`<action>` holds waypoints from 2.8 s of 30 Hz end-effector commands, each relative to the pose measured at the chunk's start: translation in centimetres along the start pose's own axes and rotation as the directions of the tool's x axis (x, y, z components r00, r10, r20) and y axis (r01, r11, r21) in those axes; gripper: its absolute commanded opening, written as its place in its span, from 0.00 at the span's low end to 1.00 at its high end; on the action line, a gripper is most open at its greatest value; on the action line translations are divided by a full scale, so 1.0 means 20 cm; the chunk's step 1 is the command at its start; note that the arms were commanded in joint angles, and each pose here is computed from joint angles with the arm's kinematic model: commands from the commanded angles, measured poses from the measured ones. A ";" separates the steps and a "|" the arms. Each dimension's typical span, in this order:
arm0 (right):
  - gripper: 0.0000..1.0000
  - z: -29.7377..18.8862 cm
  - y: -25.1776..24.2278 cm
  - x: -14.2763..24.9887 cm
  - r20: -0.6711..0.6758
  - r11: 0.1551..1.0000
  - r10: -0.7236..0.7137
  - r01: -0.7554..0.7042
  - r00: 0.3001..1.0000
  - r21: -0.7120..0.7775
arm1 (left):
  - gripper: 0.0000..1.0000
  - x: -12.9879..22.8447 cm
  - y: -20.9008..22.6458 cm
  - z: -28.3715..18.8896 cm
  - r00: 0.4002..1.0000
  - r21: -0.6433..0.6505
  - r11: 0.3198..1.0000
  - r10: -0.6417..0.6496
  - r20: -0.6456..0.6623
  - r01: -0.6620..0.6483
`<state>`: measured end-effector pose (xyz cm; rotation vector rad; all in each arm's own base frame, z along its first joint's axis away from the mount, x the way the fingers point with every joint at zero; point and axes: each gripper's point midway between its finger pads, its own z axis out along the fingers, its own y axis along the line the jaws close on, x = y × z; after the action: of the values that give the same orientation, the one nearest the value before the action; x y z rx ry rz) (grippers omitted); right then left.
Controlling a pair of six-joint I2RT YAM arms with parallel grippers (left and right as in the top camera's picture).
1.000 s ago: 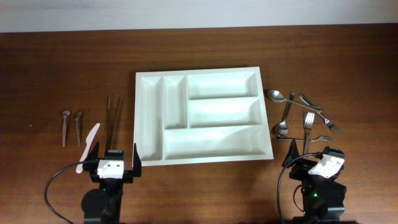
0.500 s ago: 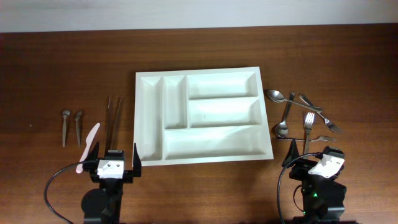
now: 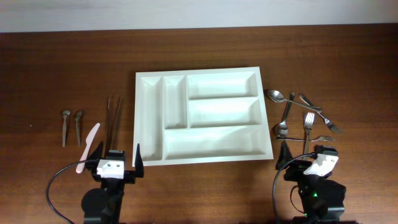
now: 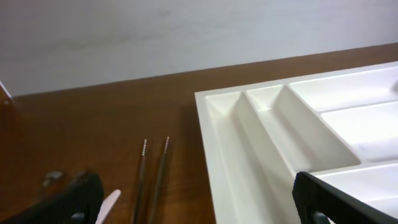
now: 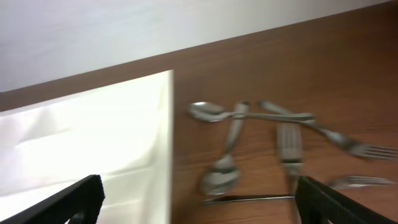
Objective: Pack container
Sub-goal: 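Raise both arms from rest and move them over the cutlery piles, then lower the right gripper onto the large spoon in the right pile and close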
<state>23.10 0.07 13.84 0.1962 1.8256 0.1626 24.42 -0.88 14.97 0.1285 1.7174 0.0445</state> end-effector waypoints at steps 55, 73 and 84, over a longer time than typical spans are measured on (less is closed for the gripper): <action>0.76 0.65 -0.15 -0.21 -0.799 0.861 0.483 -0.027 0.358 0.508 | 0.99 -0.06 0.42 0.59 0.582 -0.060 0.981 -0.157 -0.798 0.183; 0.75 0.71 -0.05 0.08 -0.855 0.863 0.504 -0.125 0.123 0.490 | 0.99 -0.06 0.42 0.59 0.582 -0.060 0.981 -0.157 -0.798 0.183; 0.71 0.81 -0.14 0.11 -0.836 0.854 0.519 -0.154 0.178 0.498 | 0.99 -0.06 0.42 0.59 0.582 -0.060 0.981 -0.157 -0.798 0.183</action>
<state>37.99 -2.08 8.06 0.9191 3.0597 0.3658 36.32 6.37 14.75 -0.0745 2.6658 -0.0969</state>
